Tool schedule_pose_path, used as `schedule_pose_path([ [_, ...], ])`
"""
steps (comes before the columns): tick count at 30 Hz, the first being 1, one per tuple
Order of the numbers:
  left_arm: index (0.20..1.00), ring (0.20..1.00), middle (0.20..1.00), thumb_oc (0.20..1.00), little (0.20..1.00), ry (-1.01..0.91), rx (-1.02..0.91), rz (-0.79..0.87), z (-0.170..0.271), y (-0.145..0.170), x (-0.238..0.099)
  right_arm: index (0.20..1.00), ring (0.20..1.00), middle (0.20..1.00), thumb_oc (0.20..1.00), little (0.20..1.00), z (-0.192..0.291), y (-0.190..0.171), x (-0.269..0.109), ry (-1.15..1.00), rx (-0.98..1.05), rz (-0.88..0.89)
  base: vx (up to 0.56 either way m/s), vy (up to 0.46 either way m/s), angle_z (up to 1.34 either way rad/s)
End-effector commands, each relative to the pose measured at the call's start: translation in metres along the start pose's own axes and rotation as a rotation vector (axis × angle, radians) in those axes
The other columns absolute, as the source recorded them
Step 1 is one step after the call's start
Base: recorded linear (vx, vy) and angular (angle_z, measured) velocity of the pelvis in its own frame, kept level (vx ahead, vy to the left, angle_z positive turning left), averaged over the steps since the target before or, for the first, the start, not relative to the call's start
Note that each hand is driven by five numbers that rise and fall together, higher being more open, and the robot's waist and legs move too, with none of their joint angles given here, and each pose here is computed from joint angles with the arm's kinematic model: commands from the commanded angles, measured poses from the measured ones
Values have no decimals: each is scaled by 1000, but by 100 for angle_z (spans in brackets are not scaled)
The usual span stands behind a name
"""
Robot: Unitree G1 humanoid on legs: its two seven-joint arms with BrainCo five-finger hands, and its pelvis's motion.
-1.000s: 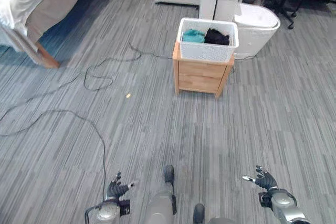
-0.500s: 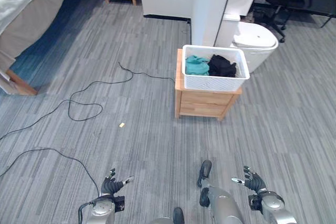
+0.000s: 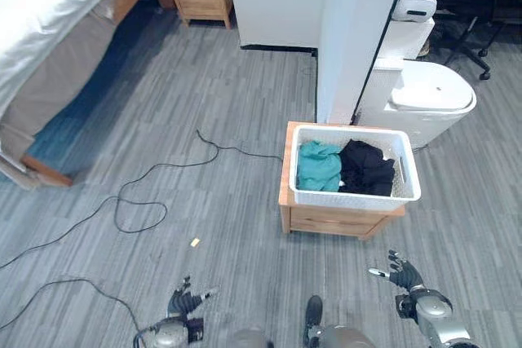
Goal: Grab the laundry basket,head to the washer,open it,put in the laundry and shut it.
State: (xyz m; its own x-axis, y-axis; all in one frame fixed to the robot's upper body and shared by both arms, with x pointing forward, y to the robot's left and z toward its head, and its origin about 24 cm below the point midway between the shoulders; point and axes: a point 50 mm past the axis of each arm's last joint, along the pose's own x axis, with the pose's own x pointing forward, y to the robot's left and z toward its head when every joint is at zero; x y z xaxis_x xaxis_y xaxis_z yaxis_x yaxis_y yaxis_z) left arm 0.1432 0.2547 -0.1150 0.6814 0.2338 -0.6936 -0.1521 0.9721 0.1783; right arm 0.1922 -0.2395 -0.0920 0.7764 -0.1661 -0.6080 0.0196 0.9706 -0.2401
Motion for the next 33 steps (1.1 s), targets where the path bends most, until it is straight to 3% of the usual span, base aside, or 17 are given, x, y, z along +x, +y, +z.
schedule_pose_path([
  [1, 1000, 1000, 1000, 1000, 1000, -61, 83, -13, 11, 2, 1, 1000, 1000, 1000, 1000, 1000, 5, -15, -2, -40, -17, -39, 255, 25, -65],
  [14, 1000, 1000, 1000, 1000, 1000, -6, 45, 36, -4, 13, -4, 1000, 1000, 1000, 1000, 1000, 12, -3, 4, -54, -70, 0, 140, 19, -80],
  [25, 1000, 1000, 1000, 1000, 1000, -39, -22, 106, 2, 24, -3, 1000, 1000, 1000, 1000, 1000, 31, -6, 7, -116, -112, 5, 95, -346, 10],
  [33, 1000, 1000, 1000, 1000, 1000, -127, -36, 22, 27, -1, 3, 1000, 1000, 1000, 1000, 1000, 55, -35, -1, -229, -146, -87, 3, -238, 42],
])
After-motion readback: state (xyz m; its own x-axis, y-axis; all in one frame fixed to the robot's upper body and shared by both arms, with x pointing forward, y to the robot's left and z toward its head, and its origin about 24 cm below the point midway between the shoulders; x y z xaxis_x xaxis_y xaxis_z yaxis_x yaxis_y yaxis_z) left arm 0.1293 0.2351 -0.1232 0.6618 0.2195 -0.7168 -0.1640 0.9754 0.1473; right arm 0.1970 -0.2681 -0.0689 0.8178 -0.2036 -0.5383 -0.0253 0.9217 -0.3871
